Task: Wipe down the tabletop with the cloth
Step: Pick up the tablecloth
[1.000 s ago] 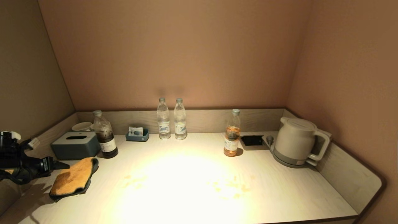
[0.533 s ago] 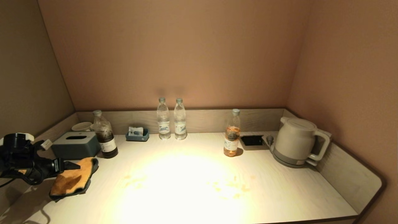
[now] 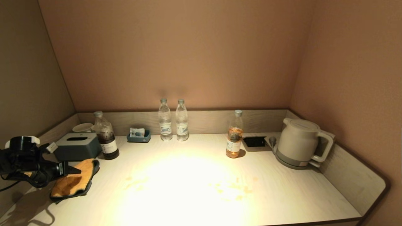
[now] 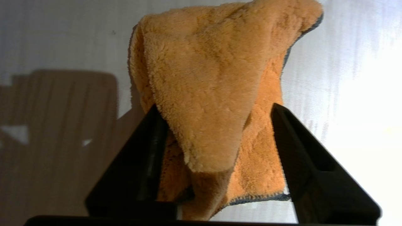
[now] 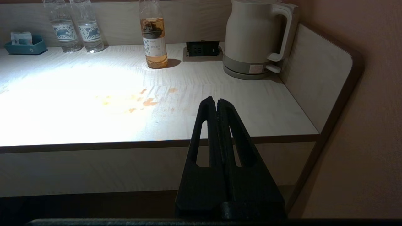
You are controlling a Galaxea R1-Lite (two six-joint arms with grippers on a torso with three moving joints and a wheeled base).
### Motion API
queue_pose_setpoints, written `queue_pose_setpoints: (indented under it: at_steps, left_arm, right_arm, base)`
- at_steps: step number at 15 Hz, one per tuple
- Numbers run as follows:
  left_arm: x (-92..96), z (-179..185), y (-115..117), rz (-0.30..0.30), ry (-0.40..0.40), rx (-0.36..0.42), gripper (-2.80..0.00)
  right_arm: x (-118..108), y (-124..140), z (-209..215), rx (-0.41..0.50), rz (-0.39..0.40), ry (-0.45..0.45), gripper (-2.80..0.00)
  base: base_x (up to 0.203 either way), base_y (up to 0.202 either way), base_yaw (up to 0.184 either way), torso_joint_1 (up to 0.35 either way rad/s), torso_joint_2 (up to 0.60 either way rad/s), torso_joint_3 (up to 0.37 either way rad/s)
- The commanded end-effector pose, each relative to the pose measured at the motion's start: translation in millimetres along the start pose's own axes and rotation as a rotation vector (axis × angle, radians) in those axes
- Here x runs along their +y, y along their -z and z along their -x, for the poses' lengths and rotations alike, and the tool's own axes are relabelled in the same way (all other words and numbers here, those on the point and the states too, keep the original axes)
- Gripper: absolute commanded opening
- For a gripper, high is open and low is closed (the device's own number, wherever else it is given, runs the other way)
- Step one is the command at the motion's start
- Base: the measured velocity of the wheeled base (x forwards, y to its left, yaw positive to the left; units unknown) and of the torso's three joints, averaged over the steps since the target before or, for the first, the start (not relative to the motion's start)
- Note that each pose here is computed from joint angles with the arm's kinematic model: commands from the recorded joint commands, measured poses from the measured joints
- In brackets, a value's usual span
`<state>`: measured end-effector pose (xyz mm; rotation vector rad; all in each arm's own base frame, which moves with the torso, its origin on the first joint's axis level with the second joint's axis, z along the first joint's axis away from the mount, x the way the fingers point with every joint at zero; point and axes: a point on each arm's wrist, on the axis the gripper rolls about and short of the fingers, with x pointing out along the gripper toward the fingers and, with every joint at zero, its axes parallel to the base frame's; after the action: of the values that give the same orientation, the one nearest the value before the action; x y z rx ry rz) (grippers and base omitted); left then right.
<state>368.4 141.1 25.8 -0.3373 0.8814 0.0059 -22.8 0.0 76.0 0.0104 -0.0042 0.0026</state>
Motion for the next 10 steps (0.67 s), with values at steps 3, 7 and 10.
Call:
queue_pose_setpoints:
  at_steps: [3,7,10]
  left_arm:
    - [1.2,-3.2,4.2,-0.018,0.002,0.015,-2.80]
    - [0.7,-2.1,4.5,-0.022,0.000,0.014,-2.80]
    - [-1.9,4.6,2.4,-0.033,0.004,0.002,-2.80]
  right_arm:
    - [0.0,0.0,0.0,0.000,0.000,-0.001,-2.80]
    - [0.0,0.0,0.0,0.000,0.000,-0.001,-2.80]
    - [0.0,0.0,0.0,0.000,0.000,-0.001,-2.80]
  base:
    - [0.000,0.000,0.000,0.000,0.00,0.000]
    - [0.000,0.000,0.000,0.000,0.00,0.000]
    - [0.000,0.000,0.000,0.000,0.00,0.000]
